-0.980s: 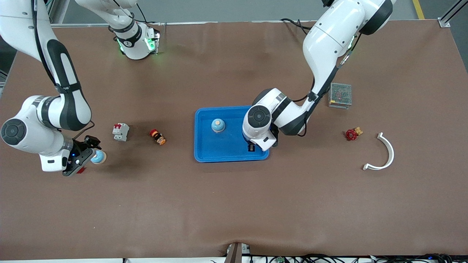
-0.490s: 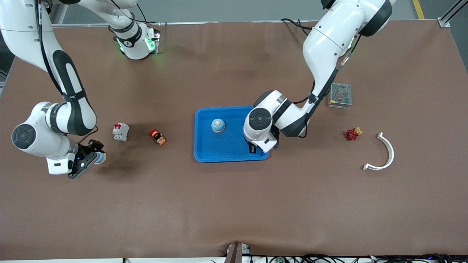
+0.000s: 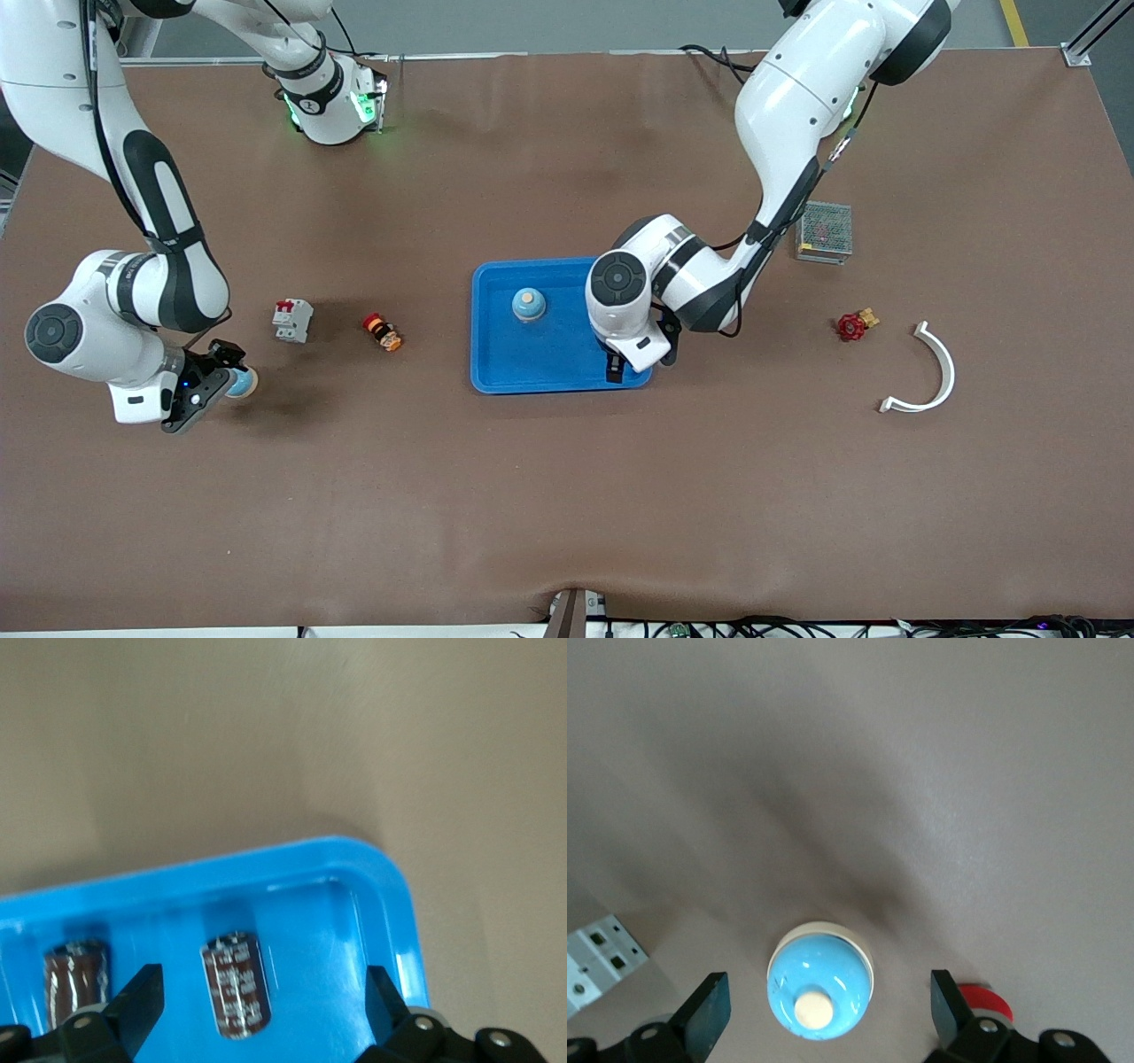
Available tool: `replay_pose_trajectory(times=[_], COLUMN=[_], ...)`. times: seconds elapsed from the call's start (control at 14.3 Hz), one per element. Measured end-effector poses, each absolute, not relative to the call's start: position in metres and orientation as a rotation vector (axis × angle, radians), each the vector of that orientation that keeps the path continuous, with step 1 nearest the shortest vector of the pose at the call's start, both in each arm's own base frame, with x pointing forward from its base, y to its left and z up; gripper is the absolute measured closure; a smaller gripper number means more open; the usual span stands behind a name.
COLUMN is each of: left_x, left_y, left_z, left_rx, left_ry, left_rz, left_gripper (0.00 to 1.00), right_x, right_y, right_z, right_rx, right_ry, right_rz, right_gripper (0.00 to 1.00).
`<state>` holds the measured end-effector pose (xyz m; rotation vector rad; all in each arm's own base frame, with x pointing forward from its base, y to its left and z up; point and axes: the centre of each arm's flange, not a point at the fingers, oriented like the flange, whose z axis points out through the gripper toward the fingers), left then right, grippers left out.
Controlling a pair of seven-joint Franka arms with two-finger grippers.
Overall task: Place electrolytic capacitor and blue bell in tray
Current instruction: 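Release the capacitor in the tray while the right gripper grasps the bell, then lift the bell with the right gripper while the left gripper returns to rest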
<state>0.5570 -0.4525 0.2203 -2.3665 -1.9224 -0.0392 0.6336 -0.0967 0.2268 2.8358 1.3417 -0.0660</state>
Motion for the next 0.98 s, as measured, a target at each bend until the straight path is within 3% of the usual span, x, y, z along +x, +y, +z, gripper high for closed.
replay_pose_trajectory(times=[0.35,0.7,0.98], left_x=[0.576,0.619,0.627], left_y=[-0.43,-0.362,-0.309], left_z=[0.269,0.328,0.391], left_rx=[-2.574,-2.727,-2.749], left_ry=[-1.631,-1.38,-1.177], left_rz=[-0.089,-0.125,-0.112], left_gripper=[0.0,0.0,0.0], right_x=[0.616,0.611,0.606], right_y=[-0.105,-0.103,-0.102], right_z=[0.199,0.192,0.186], right_rx=[2.82,2.819,2.808], right_ry=[1.357,1.361,1.358], right_rz=[-0.051,-0.05,-0.024], right_gripper=[0.0,0.0,0.0])
